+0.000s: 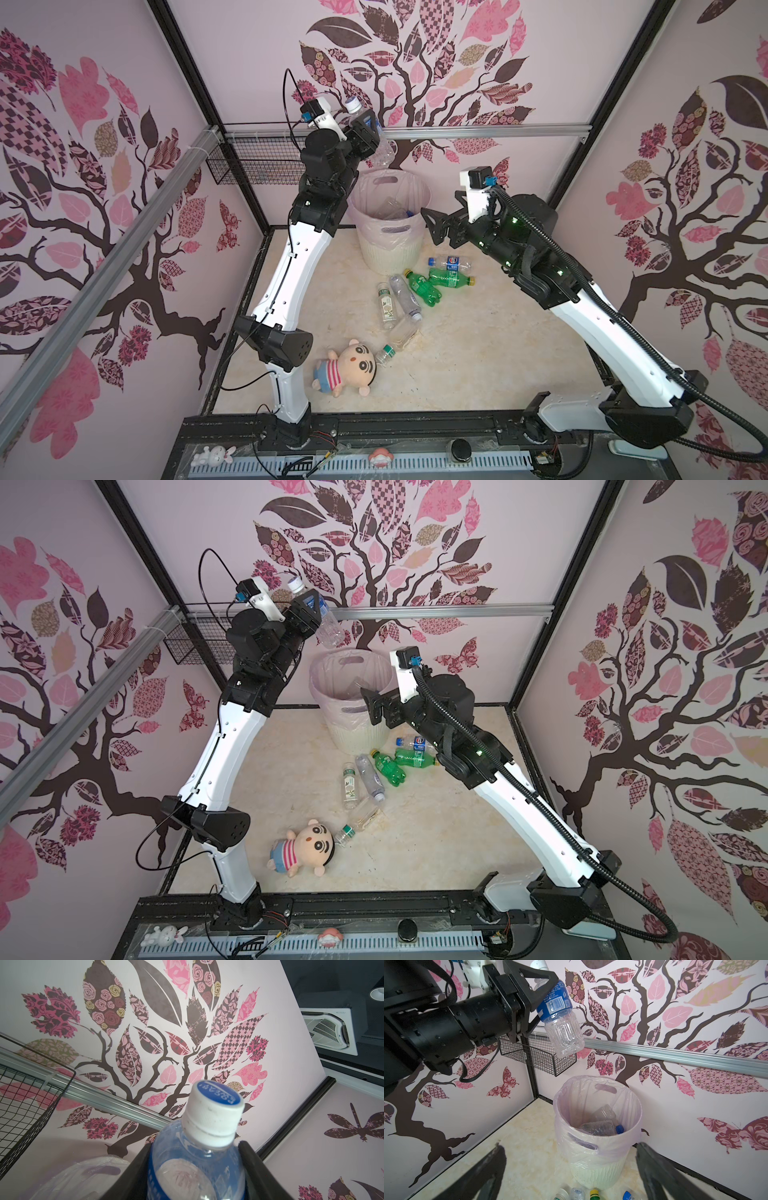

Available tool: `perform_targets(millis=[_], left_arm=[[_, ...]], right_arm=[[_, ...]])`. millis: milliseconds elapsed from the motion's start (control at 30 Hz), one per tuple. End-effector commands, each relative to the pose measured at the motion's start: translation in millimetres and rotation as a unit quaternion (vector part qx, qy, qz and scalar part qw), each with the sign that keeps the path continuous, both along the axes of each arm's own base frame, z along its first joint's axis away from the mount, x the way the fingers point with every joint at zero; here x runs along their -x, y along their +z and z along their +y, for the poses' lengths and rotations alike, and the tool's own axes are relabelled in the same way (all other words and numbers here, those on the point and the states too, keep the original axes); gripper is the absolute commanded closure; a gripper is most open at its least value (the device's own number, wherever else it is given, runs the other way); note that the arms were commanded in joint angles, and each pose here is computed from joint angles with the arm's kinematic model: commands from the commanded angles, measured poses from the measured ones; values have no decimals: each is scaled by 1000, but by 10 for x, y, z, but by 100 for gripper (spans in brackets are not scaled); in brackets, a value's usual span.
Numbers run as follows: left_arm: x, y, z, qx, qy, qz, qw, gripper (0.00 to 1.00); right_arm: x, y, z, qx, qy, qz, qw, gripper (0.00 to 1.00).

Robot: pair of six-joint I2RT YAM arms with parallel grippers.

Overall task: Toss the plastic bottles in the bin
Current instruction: 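Open the left gripper to drop the blue-labelled bottle into the bin, then lower the left gripper beside the bin while the right moves toward the green bottles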

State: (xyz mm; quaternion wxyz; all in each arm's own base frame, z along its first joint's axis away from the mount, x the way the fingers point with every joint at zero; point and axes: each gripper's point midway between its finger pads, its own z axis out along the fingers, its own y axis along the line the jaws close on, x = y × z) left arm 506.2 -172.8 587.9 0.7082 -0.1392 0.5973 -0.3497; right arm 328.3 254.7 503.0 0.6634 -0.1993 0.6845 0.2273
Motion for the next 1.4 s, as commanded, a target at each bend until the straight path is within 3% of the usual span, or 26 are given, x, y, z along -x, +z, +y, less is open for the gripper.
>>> perform_targets(millis=[0,67,167,400,1100,1367], left_arm=[[-456,-593,-106,-16,11,61,998,67],[-645,-935,-188,-22,-3,105,994,56],[-701,-1106,-281,-17,-27,129,991,26],[-574,-1038,-267,-29,-36,127,991,4],[-177,-1091,-205,-39,-58,161,985,3],[160,-1370,-70,-54,-54,221,972,3]], right_arm=[[-22,-37,17,-1,-3,4,1000,0],[-13,-29,22,-1,-1,4,1000,0],[-8,-35,3,0,-5,4,1000,0],[-30,-82,25,-3,-4,11,1000,0],[-83,-223,24,-25,-16,52,998,0],[-212,-493,19,-25,-47,102,993,0]])
